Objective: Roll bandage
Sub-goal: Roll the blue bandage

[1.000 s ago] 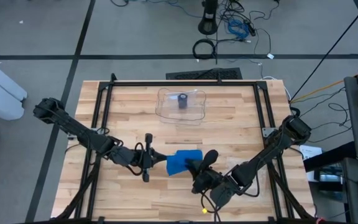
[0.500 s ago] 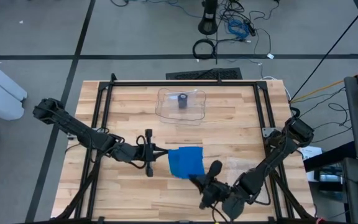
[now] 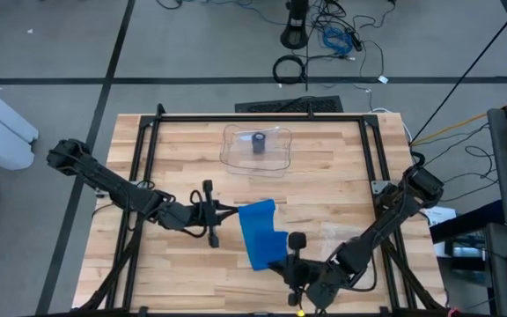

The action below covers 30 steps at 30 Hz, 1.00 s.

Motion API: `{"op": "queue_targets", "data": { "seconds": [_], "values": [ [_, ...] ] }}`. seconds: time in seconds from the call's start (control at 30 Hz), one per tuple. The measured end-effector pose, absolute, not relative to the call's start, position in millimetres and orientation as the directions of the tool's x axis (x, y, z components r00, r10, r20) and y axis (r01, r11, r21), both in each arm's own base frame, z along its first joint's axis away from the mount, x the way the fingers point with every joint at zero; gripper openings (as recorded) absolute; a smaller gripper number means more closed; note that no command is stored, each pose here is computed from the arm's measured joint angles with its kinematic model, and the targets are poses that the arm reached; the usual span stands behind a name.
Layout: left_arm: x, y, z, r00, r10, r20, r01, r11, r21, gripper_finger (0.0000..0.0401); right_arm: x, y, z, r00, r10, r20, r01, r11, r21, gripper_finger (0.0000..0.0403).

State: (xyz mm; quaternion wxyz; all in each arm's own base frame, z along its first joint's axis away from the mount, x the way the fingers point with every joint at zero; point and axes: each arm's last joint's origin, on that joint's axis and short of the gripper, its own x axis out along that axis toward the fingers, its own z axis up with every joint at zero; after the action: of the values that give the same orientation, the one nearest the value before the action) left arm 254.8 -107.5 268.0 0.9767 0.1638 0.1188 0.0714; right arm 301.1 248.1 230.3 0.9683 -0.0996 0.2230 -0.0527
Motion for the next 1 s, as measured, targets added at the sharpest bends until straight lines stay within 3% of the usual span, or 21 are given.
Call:
{"op": "queue_targets", "data": {
  "seconds": [0.13,0.37,0.5,0.8,1.0],
  "values": [
    [254.1,-110.3,269.6,0.967,0.166,-0.194,-0.095,0.939,0.33,0.0,303.7,249.4,223.9,0.888,-0.12,-0.444,0.056,0.986,-0.154,0.004],
    [250.6,-118.5,270.5,0.972,0.135,-0.19,-0.049,0.914,0.402,0.0,304.7,256.3,212.3,0.869,-0.038,-0.494,0.049,0.999,0.009,0.0171],
    [248.8,-122.2,270.3,0.974,0.123,-0.192,-0.026,0.897,0.442,0.0,300.6,261.3,212.3,0.87,-0.023,-0.493,0.08,0.992,0.094,0.0219],
    [245.9,-136.5,288.3,0.986,0.07,-0.152,0.003,0.899,0.437,0.0,288.9,260.9,211.4,0.878,-0.286,-0.385,0.249,0.958,-0.144,0.0214],
    [244.9,-144.9,307.8,0.986,0.038,-0.16,0.02,0.936,0.351,0.0,288.7,257.3,206.1,0.881,-0.324,-0.345,0.27,0.942,-0.198,0.0213]
  ]
}}
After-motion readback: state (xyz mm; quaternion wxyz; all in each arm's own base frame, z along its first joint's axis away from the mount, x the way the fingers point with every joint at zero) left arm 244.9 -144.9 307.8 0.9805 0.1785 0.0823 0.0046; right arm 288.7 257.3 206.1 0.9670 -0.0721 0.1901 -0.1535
